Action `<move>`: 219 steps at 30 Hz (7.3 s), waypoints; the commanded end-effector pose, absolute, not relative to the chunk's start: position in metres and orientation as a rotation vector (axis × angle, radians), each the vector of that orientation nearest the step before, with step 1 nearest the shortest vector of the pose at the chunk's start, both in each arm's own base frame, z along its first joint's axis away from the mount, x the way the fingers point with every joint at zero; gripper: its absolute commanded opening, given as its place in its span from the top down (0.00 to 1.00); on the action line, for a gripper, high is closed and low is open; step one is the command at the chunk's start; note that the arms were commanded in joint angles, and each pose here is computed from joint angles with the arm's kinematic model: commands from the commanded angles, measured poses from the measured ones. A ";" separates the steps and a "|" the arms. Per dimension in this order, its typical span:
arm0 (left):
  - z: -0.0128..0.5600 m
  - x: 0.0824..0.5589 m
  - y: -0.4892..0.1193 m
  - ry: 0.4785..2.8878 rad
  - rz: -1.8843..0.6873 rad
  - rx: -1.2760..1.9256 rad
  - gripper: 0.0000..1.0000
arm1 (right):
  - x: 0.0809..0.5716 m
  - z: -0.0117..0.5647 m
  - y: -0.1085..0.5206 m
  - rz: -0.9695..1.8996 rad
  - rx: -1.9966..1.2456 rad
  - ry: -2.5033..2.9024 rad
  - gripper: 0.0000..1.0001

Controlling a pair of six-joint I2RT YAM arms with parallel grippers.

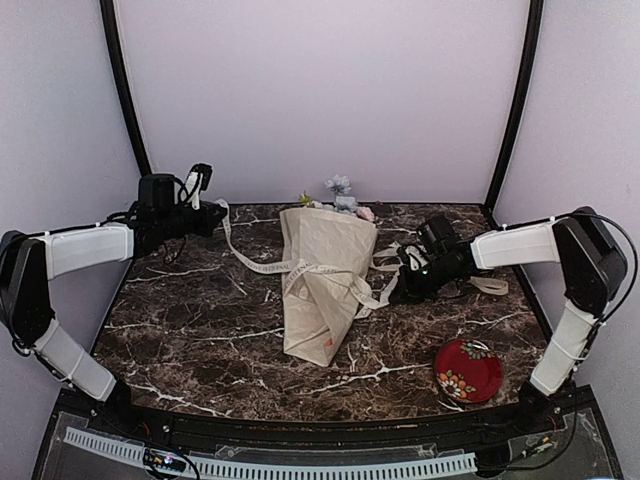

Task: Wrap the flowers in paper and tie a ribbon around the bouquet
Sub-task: Cross the ribbon over the folded bouquet, then tie the ribbon around the folded bouquet, then cross the half-tied ribbon over the folded bouquet.

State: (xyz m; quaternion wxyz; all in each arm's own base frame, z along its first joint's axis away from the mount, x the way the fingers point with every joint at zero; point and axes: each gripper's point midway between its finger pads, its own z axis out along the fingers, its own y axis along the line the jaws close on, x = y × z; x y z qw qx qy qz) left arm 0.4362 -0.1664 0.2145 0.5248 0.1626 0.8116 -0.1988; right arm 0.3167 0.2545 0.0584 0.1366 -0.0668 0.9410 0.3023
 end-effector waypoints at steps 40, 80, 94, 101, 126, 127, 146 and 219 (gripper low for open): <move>0.232 0.438 -0.164 1.908 -0.396 0.441 1.00 | 0.321 -0.007 0.234 0.001 -0.188 2.952 0.80; 0.346 0.424 -0.266 1.603 -0.767 0.546 1.00 | 0.432 0.353 0.408 0.922 -0.652 1.731 1.00; 0.344 0.396 -0.335 1.589 -0.819 0.707 1.00 | 0.431 0.366 0.408 0.928 -0.650 1.681 1.00; 0.337 0.397 -0.343 1.616 -0.839 0.721 1.00 | 0.431 0.364 0.410 0.931 -0.661 1.693 1.00; 0.099 0.392 0.151 2.114 0.021 -0.837 1.00 | 0.348 0.112 -0.101 -0.169 0.708 2.234 1.00; 0.099 0.392 0.152 2.114 0.026 -0.837 1.00 | 0.348 0.113 -0.102 -0.171 0.710 2.237 1.00; 0.208 0.452 -0.003 2.000 -0.201 -0.210 1.00 | 0.390 0.170 0.011 0.115 0.257 2.267 1.00; 0.594 0.235 -0.322 0.904 -0.688 0.791 1.00 | 0.300 0.236 0.404 1.043 -1.308 1.787 0.07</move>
